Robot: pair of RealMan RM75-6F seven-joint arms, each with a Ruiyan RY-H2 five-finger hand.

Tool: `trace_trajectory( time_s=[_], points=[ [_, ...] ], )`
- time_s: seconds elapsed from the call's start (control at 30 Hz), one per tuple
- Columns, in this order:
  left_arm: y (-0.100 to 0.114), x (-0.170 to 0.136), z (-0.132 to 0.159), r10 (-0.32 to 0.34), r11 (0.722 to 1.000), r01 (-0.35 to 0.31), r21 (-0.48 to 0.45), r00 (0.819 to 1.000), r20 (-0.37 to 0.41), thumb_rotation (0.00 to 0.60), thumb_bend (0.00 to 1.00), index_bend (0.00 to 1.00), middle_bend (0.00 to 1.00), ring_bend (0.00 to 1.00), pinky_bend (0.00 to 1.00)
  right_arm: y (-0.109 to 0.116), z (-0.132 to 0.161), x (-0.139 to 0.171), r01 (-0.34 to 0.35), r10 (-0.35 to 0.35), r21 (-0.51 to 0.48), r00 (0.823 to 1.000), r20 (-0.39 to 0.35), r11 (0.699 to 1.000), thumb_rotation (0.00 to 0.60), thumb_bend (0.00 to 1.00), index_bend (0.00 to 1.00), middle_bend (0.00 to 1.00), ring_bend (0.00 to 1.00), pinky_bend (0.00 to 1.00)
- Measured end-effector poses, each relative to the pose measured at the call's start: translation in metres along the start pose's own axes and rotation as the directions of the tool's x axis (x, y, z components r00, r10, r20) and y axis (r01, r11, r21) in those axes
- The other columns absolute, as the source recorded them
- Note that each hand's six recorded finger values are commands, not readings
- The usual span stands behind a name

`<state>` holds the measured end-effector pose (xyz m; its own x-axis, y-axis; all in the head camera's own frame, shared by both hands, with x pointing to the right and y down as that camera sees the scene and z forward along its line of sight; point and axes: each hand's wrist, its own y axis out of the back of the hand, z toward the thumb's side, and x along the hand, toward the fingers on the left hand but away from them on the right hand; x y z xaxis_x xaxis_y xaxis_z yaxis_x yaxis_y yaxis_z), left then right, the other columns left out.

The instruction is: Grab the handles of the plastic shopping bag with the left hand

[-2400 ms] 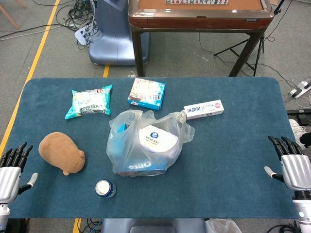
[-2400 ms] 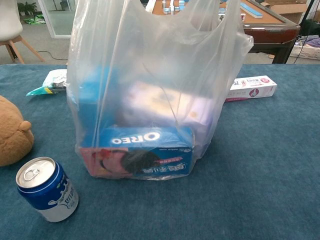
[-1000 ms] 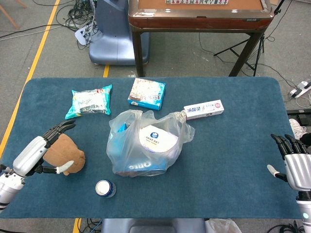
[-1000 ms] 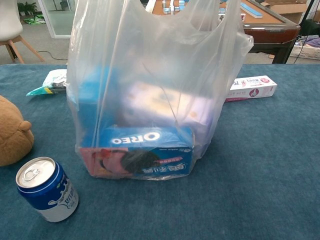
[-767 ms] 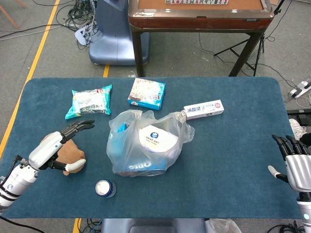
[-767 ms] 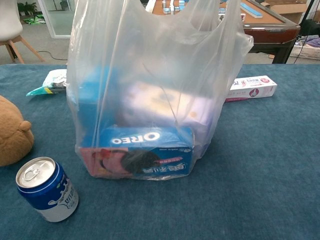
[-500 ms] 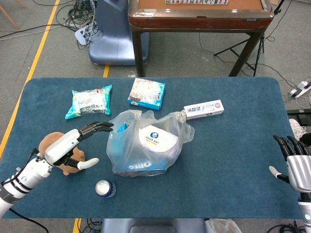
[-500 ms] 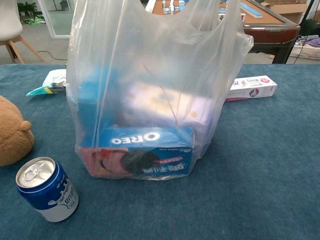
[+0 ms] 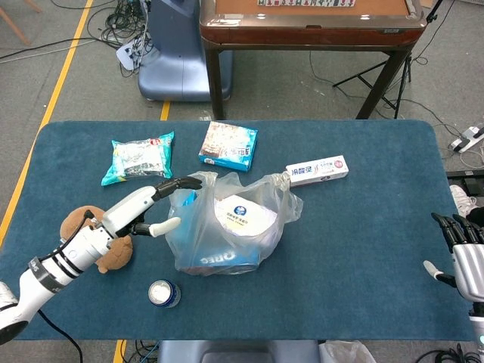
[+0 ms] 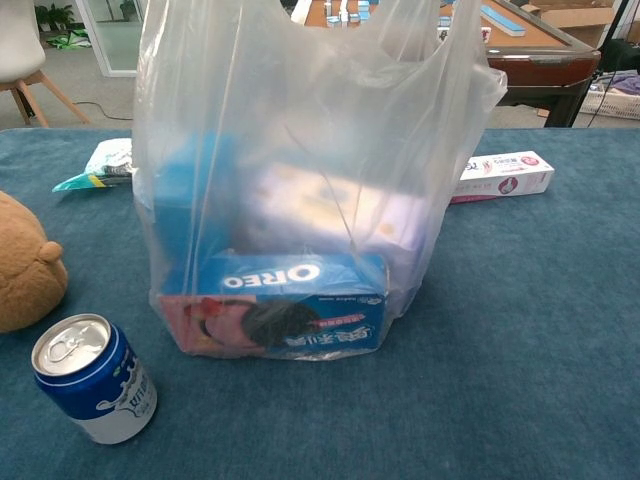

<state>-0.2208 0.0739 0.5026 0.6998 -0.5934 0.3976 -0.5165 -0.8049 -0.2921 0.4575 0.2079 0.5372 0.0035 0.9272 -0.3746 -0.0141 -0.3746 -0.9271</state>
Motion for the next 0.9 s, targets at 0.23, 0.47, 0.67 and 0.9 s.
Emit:
trace_trajectory(
  time_s=[0.23, 0.47, 0.67, 0.9],
  points=[
    [-0.011, 0.013, 0.014, -0.063, 0.994, 0.063, -0.091, 0.998, -0.002, 0.139, 0.20, 0.19, 0.14, 0.14, 0.04, 0.000, -0.004, 0.000, 0.001, -0.001, -0.006, 1.000, 0.001, 1.000, 0.600, 0.13, 0.13, 0.21, 0.11, 0.21],
    [-0.018, 0.029, 0.032, -0.121, 0.969, 0.121, -0.216, 0.993, 0.012, 0.137, 0.20, 0.19, 0.14, 0.14, 0.04, -0.002, -0.008, 0.001, -0.003, 0.003, -0.013, 1.000, 0.010, 1.000, 0.600, 0.13, 0.13, 0.21, 0.11, 0.21],
    [-0.025, 0.042, 0.042, -0.161, 0.948, 0.162, -0.275, 0.987, 0.027, 0.140, 0.20, 0.19, 0.14, 0.15, 0.04, -0.003, -0.012, 0.002, -0.003, 0.004, -0.016, 1.000, 0.017, 1.000, 0.600, 0.13, 0.13, 0.21, 0.11, 0.21],
    [-0.037, 0.059, 0.039, -0.205, 0.939, 0.202, -0.279, 0.979, 0.019, 0.155, 0.20, 0.19, 0.14, 0.15, 0.04, -0.004, -0.016, 0.004, -0.004, 0.004, -0.019, 1.000, 0.025, 1.000, 0.600, 0.13, 0.13, 0.21, 0.11, 0.21]
  ],
)
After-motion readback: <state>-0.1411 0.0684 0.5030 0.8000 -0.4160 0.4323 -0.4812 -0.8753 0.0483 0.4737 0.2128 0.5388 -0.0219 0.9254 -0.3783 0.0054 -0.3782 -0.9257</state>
